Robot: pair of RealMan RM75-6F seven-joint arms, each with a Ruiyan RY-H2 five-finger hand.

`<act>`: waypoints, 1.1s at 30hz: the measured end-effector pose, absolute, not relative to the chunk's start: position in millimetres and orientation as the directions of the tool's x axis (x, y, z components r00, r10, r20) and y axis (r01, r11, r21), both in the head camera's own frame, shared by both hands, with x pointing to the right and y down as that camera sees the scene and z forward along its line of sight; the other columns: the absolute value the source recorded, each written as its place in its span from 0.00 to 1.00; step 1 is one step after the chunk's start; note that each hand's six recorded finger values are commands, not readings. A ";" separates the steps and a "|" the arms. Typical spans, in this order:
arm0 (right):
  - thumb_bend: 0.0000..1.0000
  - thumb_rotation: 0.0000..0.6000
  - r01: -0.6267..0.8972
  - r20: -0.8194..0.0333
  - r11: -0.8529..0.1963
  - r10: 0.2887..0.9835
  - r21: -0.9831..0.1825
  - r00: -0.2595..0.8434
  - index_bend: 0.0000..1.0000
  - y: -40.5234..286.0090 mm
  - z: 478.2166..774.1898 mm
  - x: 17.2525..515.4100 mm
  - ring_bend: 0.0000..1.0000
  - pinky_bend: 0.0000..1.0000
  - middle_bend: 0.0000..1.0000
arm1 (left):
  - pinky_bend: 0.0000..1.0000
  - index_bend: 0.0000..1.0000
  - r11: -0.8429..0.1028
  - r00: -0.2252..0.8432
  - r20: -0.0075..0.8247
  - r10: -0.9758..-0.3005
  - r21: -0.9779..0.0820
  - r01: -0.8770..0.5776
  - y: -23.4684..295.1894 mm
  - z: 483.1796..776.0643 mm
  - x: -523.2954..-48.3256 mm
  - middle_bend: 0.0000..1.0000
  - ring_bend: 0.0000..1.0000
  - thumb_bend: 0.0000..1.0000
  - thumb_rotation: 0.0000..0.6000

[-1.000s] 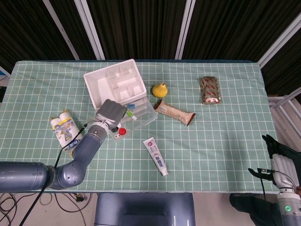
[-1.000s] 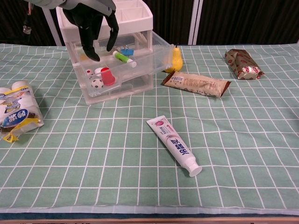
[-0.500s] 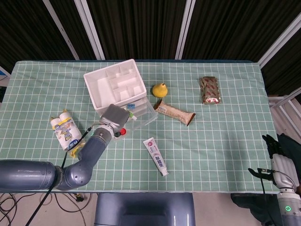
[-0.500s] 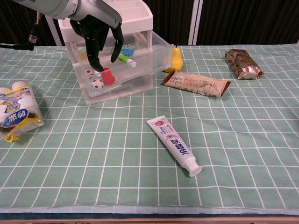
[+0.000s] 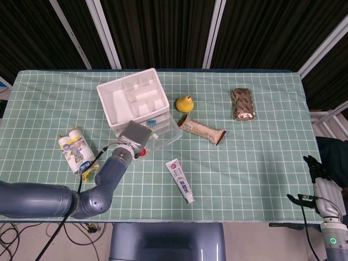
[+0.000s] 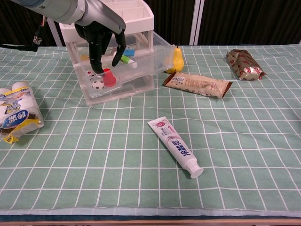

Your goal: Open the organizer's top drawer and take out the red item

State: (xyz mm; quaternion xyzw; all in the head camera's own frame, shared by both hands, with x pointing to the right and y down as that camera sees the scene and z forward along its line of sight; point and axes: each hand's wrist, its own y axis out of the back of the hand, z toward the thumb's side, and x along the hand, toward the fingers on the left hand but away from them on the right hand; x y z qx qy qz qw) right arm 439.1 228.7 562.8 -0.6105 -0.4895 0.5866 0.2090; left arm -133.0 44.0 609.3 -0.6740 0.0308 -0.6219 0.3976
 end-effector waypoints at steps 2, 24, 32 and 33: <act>0.07 1.00 0.353 -0.512 -0.433 0.843 -0.829 -0.167 0.00 228.6 562.9 439.0 0.00 0.23 0.00 | 1.00 0.45 -0.682 0.228 0.815 -0.533 -0.573 0.455 45.6 610.7 -131.8 1.00 1.00 0.20 1.00; 0.07 1.00 0.363 -0.514 -0.432 0.841 -0.826 -0.168 0.00 228.8 562.9 438.9 0.00 0.23 0.00 | 1.00 0.47 -0.681 0.225 0.828 -0.514 -0.553 0.480 51.6 616.8 -128.9 1.00 1.00 0.26 1.00; 0.07 1.00 0.366 -0.515 -0.431 0.841 -0.824 -0.168 0.00 228.6 562.8 438.7 0.00 0.23 0.00 | 1.00 0.48 -0.690 0.223 0.830 -0.511 -0.551 0.470 50.7 616.3 -126.6 1.00 1.00 0.27 1.00; 0.07 1.00 0.366 -0.514 -0.431 0.841 -0.825 -0.168 0.00 228.6 562.7 438.8 0.00 0.23 0.00 | 1.00 0.49 -0.692 0.221 0.831 -0.510 -0.549 0.469 50.7 616.3 -126.6 1.00 1.00 0.28 1.00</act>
